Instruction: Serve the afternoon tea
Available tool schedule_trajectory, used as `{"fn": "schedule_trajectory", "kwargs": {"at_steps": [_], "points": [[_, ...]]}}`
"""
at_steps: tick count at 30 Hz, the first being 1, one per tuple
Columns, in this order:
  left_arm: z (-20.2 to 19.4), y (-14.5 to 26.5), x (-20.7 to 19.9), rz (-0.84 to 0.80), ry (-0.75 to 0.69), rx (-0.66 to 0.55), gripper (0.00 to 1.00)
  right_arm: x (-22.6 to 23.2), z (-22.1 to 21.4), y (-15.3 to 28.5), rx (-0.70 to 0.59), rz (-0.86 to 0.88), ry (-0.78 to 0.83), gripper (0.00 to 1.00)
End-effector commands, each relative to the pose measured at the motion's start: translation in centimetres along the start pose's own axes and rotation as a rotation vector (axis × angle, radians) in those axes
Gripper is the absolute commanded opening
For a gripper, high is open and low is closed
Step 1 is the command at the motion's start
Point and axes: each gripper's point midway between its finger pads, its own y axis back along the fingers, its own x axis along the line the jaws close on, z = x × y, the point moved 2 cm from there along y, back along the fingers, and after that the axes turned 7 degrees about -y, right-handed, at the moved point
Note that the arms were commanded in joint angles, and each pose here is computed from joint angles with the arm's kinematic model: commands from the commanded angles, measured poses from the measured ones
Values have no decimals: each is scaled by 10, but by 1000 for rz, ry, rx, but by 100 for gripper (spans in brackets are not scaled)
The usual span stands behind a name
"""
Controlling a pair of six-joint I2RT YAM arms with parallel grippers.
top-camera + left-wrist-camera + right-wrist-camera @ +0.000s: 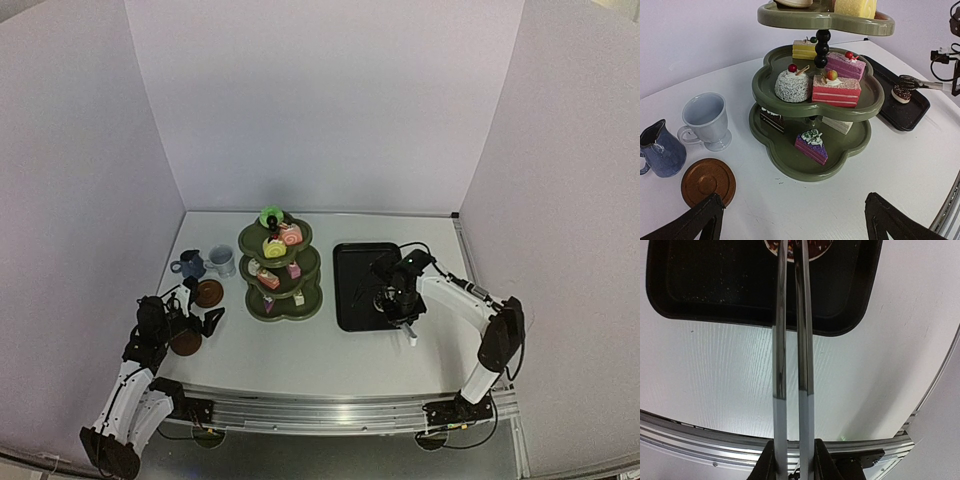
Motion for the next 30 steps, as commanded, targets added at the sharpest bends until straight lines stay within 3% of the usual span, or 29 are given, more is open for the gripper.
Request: {"fn": "schedule_trajectory", "kwargs": {"at_steps": [1,5,13,30], "points": [[5,1,1,5,-21,-22,99,-4,8,47,-107,42,-45,11],[6,1,1,4,-22,-26,99,-15,16,66,-163,69,-104,17],[6,1,1,2,-21,-23,99,-35,3,49,-86,10,-126,30],[5,1,1,-1,-19,-19,99,-40,-9,26,28,38,-94,34]]}}
